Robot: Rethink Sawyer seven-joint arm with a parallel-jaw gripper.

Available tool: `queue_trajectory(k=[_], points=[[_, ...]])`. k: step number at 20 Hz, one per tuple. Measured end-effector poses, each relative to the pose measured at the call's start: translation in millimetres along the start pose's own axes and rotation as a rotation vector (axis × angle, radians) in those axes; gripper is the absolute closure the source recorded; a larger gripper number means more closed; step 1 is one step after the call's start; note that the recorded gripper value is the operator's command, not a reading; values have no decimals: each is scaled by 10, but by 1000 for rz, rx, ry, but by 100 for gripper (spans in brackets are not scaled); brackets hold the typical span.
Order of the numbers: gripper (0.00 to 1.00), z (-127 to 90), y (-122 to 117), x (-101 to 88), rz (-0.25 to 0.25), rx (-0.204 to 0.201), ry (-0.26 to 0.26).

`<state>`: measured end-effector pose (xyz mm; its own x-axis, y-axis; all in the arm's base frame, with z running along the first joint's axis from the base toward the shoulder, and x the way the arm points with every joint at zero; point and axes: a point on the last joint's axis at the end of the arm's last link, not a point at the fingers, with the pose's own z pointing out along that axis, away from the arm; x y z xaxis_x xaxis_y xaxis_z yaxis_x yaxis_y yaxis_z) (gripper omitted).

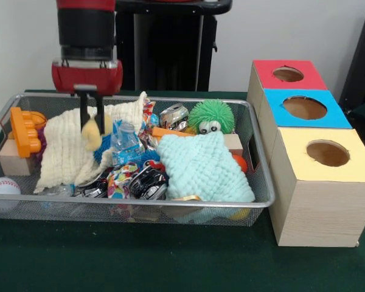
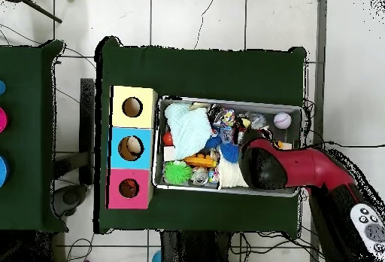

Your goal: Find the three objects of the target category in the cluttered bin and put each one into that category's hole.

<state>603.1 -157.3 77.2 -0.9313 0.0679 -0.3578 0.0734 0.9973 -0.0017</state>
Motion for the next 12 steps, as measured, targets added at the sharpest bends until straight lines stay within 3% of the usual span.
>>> queue_trajectory(k=[6,9,12], points=[[100,-355,45,-26,42,15,61],[100,-388,153,8,48,3,74],[100,-364,410,108,43,-24,105]])
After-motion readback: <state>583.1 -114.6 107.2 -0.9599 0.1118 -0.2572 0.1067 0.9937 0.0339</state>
